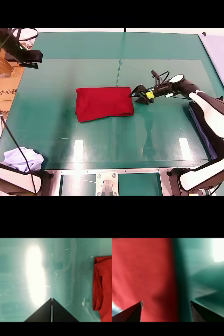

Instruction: Fold the shirts.

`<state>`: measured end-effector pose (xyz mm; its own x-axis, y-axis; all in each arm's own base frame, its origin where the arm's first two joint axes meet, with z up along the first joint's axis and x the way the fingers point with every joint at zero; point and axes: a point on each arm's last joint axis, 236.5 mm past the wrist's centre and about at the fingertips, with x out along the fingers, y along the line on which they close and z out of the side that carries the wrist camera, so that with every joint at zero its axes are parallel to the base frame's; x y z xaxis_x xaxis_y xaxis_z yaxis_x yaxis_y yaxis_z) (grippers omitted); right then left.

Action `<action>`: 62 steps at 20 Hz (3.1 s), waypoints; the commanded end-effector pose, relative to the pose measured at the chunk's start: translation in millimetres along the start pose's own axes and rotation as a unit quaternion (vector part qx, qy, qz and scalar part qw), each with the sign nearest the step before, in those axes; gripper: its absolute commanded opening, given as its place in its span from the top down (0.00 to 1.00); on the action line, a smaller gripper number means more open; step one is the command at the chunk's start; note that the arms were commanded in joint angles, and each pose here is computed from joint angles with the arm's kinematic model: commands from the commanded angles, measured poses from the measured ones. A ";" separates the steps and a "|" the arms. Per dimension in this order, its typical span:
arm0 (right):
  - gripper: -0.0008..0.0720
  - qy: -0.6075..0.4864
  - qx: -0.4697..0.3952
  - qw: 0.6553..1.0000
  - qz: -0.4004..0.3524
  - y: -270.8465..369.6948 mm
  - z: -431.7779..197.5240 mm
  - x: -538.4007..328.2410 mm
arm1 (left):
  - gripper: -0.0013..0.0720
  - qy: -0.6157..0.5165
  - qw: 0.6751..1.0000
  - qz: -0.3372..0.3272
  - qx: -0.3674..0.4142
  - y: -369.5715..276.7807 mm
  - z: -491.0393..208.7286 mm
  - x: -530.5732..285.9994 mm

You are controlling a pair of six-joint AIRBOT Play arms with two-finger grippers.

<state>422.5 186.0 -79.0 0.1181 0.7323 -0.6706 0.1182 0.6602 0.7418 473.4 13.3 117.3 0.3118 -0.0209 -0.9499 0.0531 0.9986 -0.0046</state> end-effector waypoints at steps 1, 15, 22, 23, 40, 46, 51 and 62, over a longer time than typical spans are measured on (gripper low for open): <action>0.08 0.009 -0.001 0.998 0.060 25.5 -10.0 37.4 | 0.95 0.001 1.000 -0.003 -0.003 -1.1 -0.6 -0.2; 0.97 -0.216 -0.085 0.972 0.033 137.3 66.0 -205.1 | 0.95 0.011 1.000 -0.017 -0.002 -8.0 -5.2 -0.4; 0.97 -0.426 0.087 0.896 -0.089 6.1 38.4 -436.2 | 0.95 0.015 0.999 -0.031 0.000 -14.2 -7.2 -0.7; 0.96 -0.453 0.111 0.879 -0.099 -12.5 28.0 -463.6 | 0.95 0.015 0.999 -0.031 0.000 -14.2 -7.3 -0.8; 0.60 -0.338 0.552 0.721 -0.247 -249.8 -240.5 -420.5 | 0.95 0.017 0.998 -0.056 0.003 -26.3 -8.2 -1.8; 0.15 -0.361 0.530 0.746 -0.182 -223.9 -206.3 -420.7 | 0.95 0.020 0.998 -0.064 0.017 -29.7 -10.0 -2.3; 0.96 -0.382 0.304 0.860 -0.150 -113.8 -87.1 -419.3 | 0.95 0.001 0.993 -0.114 0.021 -54.0 -7.0 -18.0; 0.96 -0.107 -0.113 0.952 -0.264 -1.6 -114.8 -142.2 | 0.95 0.060 0.984 -0.169 -0.016 -115.8 -194.6 4.2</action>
<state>297.5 51.2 39.1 0.2914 0.2611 -0.9203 0.1955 0.9254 0.3245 328.2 -86.1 86.3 0.1789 -0.3398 -0.9233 0.1545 0.9365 -0.3147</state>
